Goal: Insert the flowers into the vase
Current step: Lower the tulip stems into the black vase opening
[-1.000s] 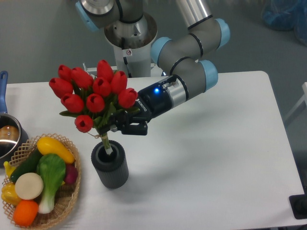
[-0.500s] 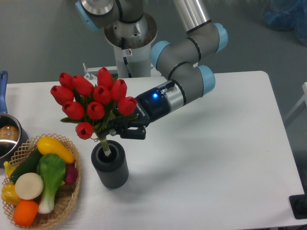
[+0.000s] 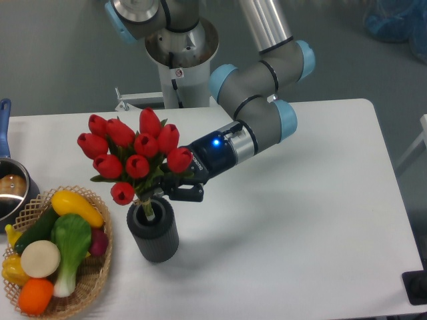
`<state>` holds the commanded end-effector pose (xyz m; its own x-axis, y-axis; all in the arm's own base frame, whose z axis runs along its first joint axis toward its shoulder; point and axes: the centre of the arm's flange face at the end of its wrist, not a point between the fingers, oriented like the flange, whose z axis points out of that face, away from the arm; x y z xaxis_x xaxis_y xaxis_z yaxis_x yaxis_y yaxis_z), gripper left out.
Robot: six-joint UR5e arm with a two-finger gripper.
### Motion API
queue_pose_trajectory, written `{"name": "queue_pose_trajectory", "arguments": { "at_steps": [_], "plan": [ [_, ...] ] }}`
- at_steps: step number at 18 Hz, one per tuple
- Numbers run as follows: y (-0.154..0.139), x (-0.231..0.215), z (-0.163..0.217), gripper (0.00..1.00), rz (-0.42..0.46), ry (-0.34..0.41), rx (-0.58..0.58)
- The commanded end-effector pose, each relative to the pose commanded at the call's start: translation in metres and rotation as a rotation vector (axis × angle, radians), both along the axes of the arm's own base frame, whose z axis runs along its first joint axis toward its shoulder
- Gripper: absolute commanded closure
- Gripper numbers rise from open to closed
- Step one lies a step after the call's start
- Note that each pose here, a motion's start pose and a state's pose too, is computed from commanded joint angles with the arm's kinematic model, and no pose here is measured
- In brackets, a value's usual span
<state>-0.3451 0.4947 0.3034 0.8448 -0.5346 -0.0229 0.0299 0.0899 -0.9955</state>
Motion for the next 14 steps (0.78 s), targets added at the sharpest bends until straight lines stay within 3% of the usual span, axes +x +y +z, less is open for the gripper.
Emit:
{"name": "queue_pose_trajectory", "arguments": {
  "at_steps": [14],
  "plan": [
    [-0.002,-0.001,-0.041,0.9,0.008,-0.026,-0.029]
  ]
}}
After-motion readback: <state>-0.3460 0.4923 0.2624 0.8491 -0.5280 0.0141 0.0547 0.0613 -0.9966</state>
